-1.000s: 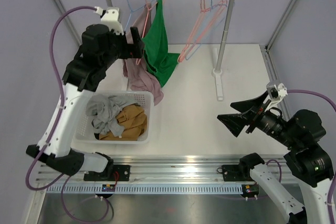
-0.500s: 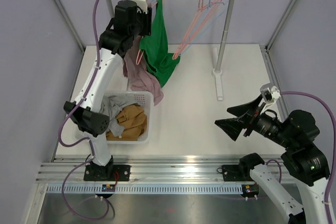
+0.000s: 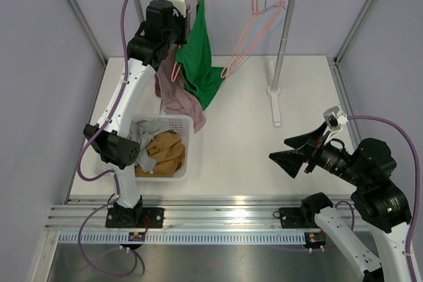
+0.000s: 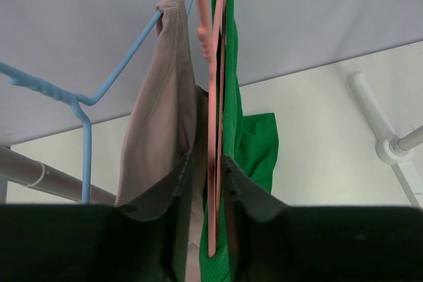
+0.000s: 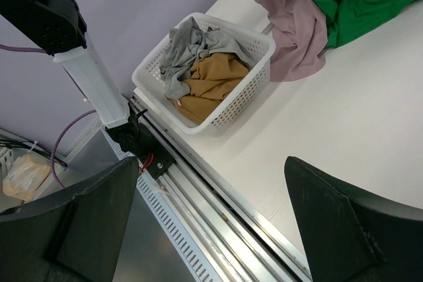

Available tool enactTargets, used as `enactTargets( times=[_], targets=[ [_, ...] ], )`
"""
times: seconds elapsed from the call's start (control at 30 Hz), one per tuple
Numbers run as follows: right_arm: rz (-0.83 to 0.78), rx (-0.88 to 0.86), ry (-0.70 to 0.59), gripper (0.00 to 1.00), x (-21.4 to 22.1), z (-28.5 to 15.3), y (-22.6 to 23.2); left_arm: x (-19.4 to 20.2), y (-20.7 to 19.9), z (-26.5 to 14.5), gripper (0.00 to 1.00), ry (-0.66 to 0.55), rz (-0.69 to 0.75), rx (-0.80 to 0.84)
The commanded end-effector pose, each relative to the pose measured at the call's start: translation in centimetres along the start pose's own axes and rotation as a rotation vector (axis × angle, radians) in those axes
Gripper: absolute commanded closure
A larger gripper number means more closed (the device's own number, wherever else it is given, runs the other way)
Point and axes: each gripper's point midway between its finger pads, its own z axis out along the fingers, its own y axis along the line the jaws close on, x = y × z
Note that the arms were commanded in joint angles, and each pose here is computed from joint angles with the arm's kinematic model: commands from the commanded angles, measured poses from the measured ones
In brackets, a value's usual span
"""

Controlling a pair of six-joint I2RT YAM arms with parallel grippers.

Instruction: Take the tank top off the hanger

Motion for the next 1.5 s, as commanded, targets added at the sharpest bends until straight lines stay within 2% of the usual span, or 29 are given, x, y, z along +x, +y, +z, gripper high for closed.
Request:
enactTargets(
  times=[0.0, 0.13, 0.17, 0.33, 0.37, 0.53, 0.67, 0.87, 1.0, 1.27, 1.4, 1.47],
  targets=[
    [-0.007, -0.04, -0.02, 0.0, -0.6, 0.0, 0.8, -0.7, 0.1, 0.4, 0.71, -0.021, -0.03, -0.002],
    [-0.007, -0.041, -0.022, 0.01, -0.6, -0.2, 1.0, -0.4, 0.1, 0.8, 0.68, -0.013, -0.032, -0.007],
    [-0.009, -0.04, -0.024, 0.01, -0.7, -0.2, 1.0, -0.3, 0.1, 0.9, 0.7, -0.01, -0.03, -0.006],
    [-0.015, -0.034, -0.024, 0.01, -0.6, -0.3, 0.9, 0.1, -0.3, 1.4, 0.92, 0.008, -0.035, 0.011],
    [-0.016, -0.031, -0.022, 0.01, -0.5, -0.3, 0.8, 0.0, -0.4, 1.3, 1.0, 0.005, -0.04, 0.013],
    [-0.02, -0.028, -0.019, 0.0, -0.5, -0.2, 0.6, -2.6, -1.3, -0.6, 1.0, -0.063, -0.068, 0.043],
    [-0.024, -0.029, -0.026, 0.0, -0.7, -0.2, 0.8, -6.4, -2.7, -3.7, 1.0, -0.165, -0.115, 0.065],
    [-0.025, -0.027, -0.032, 0.0, -0.8, -0.5, 0.9, -8.8, -4.5, -6.1, 1.0, -0.238, -0.152, 0.071],
    [-0.027, -0.02, -0.036, 0.0, -0.9, -0.7, 0.9, -9.0, -5.1, -7.8, 1.0, -0.234, -0.214, 0.069],
    [-0.037, -0.017, -0.042, 0.0, -1.0, -1.3, 1.2, -10.1, -8.2, -12.1, 1.0, -0.237, -0.368, 0.191],
    [-0.04, -0.011, -0.049, 0.01, -1.2, -1.6, 1.4, -9.6, -8.9, -14.5, 1.0, -0.218, -0.411, 0.217],
    [-0.043, -0.008, -0.05, 0.0, -1.3, -1.7, 1.4, -8.6, -10.1, -16.0, 1.0, -0.196, -0.427, 0.28]
  ],
)
